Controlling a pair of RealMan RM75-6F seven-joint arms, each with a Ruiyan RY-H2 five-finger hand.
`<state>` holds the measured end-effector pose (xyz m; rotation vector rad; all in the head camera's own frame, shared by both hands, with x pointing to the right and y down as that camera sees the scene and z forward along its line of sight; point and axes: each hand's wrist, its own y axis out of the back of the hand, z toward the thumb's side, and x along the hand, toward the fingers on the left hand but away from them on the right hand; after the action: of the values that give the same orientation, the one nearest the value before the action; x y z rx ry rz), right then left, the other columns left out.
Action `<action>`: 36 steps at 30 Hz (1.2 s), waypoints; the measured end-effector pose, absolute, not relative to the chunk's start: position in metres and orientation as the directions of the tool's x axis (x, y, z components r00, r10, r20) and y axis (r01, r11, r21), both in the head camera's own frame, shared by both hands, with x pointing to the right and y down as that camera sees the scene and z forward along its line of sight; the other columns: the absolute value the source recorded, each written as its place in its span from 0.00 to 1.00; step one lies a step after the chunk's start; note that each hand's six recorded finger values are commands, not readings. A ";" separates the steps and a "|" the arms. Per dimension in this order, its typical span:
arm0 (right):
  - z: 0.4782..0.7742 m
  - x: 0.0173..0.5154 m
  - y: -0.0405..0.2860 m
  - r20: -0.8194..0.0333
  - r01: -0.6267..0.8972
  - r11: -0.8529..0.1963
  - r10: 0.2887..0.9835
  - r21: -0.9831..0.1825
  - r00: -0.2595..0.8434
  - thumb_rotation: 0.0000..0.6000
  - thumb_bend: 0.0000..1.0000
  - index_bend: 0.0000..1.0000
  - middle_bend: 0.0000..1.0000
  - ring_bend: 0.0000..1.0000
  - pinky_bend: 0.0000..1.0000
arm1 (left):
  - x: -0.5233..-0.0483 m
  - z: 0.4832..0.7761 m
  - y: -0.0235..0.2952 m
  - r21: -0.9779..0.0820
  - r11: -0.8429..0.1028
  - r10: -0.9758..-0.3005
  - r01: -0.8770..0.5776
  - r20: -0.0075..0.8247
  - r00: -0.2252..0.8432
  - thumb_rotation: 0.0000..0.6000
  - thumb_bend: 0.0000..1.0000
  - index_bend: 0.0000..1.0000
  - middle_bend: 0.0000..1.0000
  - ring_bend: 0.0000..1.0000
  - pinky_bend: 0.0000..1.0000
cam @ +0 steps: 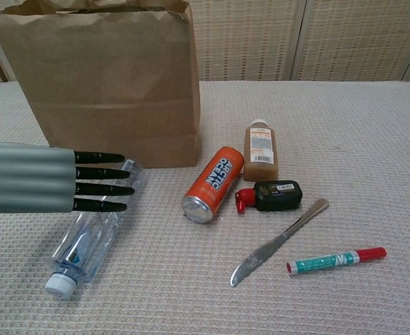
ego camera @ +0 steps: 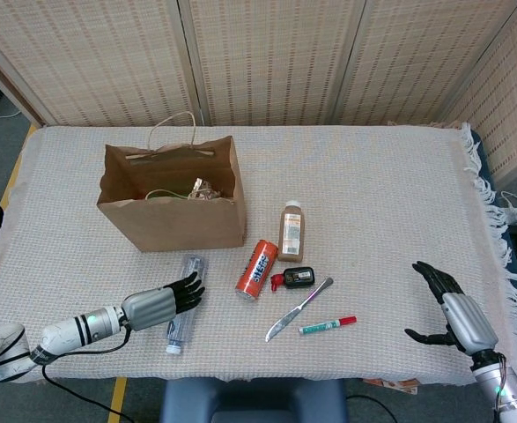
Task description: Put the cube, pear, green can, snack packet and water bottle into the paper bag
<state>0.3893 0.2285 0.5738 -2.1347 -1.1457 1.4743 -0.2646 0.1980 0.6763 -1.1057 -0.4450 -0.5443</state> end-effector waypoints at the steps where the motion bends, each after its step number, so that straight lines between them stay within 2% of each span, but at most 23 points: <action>1: 0.574 0.389 0.228 -0.643 0.438 -0.635 0.751 -0.637 0.153 1.00 0.04 0.00 0.00 0.00 0.00 | -0.265 0.676 0.198 -0.708 0.344 -0.190 0.617 0.591 0.784 1.00 0.36 0.00 0.00 0.00 0.07; 12: 0.574 0.390 0.229 -0.648 0.432 -0.639 0.747 -0.636 0.150 1.00 0.04 0.00 0.00 0.00 0.00 | -0.277 0.679 0.189 -0.654 0.360 -0.237 0.665 0.626 0.743 1.00 0.36 0.00 0.00 0.00 0.06; 19: 0.575 0.389 0.229 -0.652 0.429 -0.643 0.743 -0.634 0.150 1.00 0.04 0.00 0.00 0.00 0.00 | -0.278 0.682 0.203 -0.654 0.359 -0.204 0.666 0.641 0.740 1.00 0.36 0.00 0.00 0.00 0.06; 36: 0.576 0.390 0.229 -0.655 0.430 -0.643 0.742 -0.633 0.145 1.00 0.04 0.00 0.00 0.00 0.00 | -0.283 0.700 0.220 -0.634 0.340 -0.172 0.694 0.684 0.709 1.00 0.36 0.00 0.00 0.00 0.06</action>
<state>0.3904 0.2287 0.5759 -2.1314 -1.1350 1.4976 -0.2829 0.2203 0.7004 -1.0866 -0.5628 -0.6038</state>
